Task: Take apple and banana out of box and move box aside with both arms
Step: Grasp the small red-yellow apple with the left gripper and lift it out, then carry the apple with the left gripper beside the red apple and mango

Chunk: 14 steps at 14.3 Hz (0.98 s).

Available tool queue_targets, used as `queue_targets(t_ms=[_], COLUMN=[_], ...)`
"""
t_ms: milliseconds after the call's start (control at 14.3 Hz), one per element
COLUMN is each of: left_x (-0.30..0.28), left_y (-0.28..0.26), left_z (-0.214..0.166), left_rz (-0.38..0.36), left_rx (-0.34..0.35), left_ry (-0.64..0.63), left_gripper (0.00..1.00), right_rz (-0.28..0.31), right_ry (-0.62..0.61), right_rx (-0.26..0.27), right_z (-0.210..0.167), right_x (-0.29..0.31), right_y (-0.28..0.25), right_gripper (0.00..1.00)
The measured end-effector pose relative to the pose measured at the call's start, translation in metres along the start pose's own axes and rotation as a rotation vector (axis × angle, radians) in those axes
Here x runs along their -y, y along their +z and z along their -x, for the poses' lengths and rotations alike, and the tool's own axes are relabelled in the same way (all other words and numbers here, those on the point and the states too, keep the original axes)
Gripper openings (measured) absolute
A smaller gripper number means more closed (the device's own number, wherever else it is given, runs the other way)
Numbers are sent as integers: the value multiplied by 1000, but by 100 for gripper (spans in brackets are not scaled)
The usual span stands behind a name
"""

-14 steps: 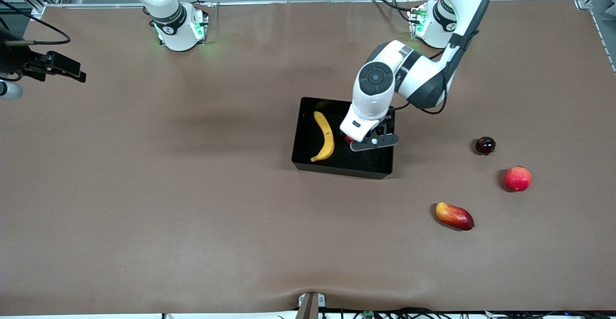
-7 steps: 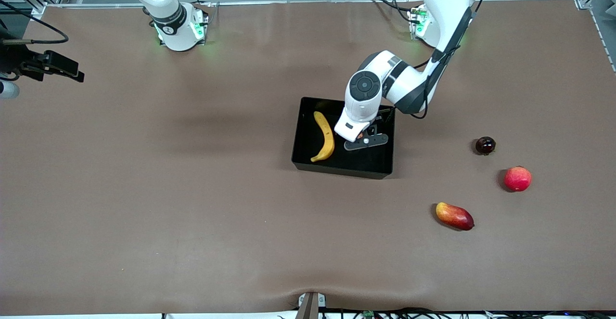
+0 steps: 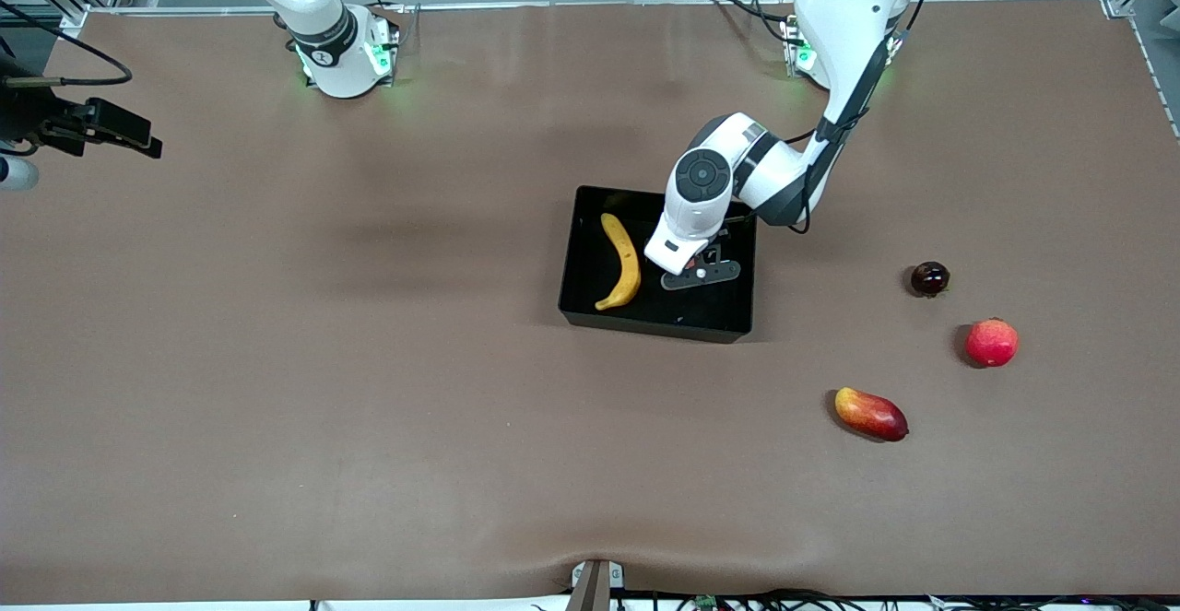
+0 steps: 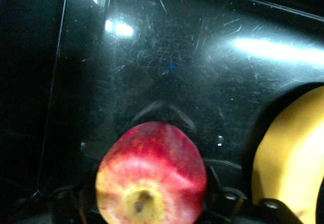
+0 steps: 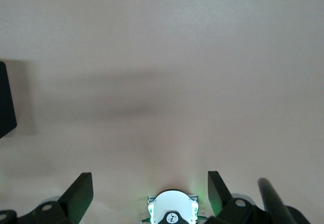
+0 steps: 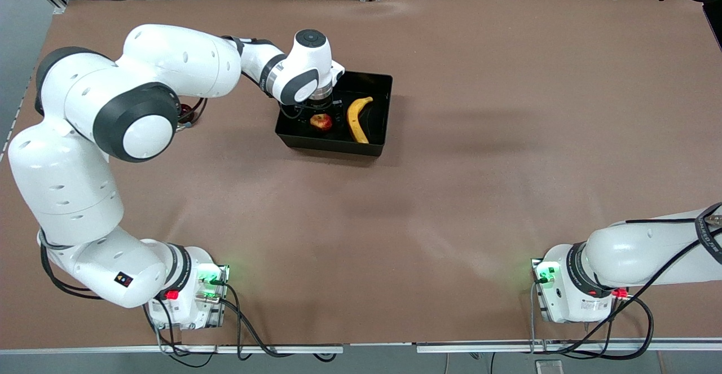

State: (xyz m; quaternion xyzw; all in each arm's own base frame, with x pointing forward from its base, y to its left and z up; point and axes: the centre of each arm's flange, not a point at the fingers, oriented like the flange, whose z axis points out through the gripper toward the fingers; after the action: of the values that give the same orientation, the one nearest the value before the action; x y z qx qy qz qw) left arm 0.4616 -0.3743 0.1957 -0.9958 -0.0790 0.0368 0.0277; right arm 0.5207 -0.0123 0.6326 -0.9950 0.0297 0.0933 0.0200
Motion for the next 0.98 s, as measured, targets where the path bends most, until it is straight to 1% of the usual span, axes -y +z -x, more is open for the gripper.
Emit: queue_targets(t_ms=[70, 210, 280, 420, 560, 700, 770, 840, 980], left_x=[0, 0, 0, 2, 16, 52, 77, 107, 179], left_y=[-2, -16, -31, -84, -149, -196, -206, -210, -198], left_z=[0, -3, -5, -10, -22, -44, -60, -80, -125], left_rz=[-2, -24, -38, -53, -45, -48, -49, -49, -54], left_rx=[1, 12, 15, 5, -27, -39, -38, -34, -7], left_ry=[0, -3, -6, -13, -13, 4, 13, 25, 47], left_gripper=[74, 74, 74, 74, 74, 74, 74, 74, 74], right_rz=[0, 0, 0, 1, 1, 1, 1, 1, 2], right_ry=[0, -1, -1, -2, -3, -4, -4, -5, -8], right_rx=[0, 0, 0, 0, -1, -3, -3, -4, 6], right_z=[0, 0, 0, 0, 0, 0, 0, 0, -4], right_x=[0, 1, 1, 1, 2, 2, 2, 2, 4], right_y=[0, 0, 0, 0, 0, -1, -1, -1, 3], right_gripper=[100, 100, 100, 100, 100, 100, 100, 100, 100])
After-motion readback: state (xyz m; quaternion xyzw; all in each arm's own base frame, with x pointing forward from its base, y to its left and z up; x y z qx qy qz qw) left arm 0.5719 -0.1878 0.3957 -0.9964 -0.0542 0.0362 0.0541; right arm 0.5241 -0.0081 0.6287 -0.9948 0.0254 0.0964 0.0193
